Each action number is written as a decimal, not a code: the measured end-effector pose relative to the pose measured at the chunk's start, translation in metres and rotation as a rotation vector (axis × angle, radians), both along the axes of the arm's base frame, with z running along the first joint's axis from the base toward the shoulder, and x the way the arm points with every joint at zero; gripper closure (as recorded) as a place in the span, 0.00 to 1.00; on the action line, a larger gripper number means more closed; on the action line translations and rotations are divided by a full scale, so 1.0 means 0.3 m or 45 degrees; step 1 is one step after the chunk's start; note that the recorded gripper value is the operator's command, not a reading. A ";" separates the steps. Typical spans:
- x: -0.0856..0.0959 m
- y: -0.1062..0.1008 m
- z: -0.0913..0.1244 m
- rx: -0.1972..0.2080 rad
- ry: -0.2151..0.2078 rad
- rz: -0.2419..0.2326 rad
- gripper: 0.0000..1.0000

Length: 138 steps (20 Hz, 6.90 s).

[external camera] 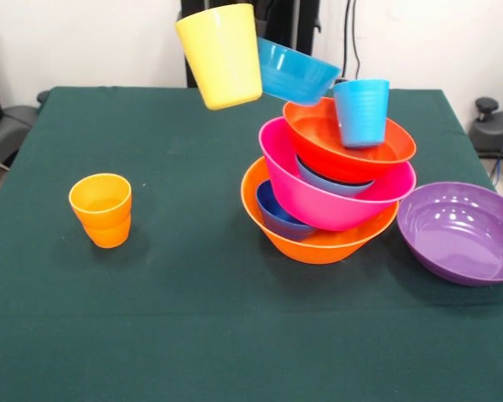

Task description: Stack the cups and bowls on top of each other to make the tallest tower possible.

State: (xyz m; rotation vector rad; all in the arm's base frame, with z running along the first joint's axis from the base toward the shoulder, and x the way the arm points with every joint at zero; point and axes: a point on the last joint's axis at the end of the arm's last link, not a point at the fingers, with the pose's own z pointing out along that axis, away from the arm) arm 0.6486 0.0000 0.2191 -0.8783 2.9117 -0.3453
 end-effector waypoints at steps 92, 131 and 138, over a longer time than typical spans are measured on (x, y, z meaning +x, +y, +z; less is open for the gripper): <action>-0.155 0.139 -0.131 -0.083 0.024 -0.247 1.00; -0.160 0.135 -0.089 -0.067 -0.051 -0.312 0.00; -0.159 0.126 -0.089 -0.067 -0.050 -0.317 0.00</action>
